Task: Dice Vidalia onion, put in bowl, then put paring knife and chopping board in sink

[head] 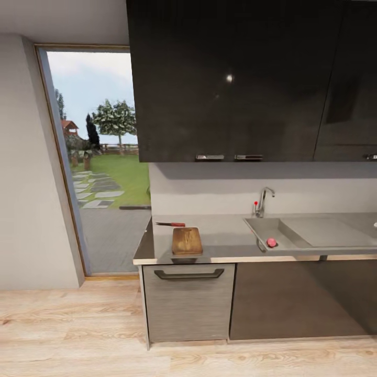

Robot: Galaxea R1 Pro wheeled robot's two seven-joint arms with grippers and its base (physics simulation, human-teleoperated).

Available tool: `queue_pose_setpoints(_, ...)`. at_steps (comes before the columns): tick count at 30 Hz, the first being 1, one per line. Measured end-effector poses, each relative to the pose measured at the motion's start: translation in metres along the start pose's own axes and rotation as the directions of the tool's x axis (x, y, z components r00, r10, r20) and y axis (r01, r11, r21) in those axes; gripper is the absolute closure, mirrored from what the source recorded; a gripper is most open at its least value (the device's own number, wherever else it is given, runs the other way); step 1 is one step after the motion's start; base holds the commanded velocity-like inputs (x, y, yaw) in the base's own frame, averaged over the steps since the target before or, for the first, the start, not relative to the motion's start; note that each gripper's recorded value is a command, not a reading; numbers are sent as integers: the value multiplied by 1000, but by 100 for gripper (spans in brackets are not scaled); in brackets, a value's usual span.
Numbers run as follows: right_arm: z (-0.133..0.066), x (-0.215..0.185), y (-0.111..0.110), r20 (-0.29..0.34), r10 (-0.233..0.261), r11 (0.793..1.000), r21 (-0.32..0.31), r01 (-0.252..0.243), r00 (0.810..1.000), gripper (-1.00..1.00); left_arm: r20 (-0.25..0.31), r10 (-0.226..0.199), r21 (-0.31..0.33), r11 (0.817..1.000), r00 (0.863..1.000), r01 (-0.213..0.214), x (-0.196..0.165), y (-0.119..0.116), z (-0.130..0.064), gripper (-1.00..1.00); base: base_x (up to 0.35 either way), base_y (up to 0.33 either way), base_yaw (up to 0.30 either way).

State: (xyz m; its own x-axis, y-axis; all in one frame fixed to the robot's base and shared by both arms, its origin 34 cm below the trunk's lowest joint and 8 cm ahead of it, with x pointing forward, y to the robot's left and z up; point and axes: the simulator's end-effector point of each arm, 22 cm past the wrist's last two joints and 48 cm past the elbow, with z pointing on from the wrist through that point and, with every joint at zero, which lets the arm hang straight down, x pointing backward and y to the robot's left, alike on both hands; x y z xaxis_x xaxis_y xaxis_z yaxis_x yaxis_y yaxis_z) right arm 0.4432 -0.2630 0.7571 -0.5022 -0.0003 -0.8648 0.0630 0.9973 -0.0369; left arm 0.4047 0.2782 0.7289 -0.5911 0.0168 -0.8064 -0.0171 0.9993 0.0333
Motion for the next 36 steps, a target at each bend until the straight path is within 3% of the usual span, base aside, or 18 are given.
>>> queue_pose_setpoints(13,-9,-5,-1,0,0,1000,0,0,1000,-100,-1,0,0,1000,1000,0,-4,0,-10,-100,0,0,0)
queue_pose_setpoints(36,-9,-4,-1,-2,0,1000,0,0,1000,-100,-1,0,0,1000,1000,0,-3,0,-10,-100,0,0,0)
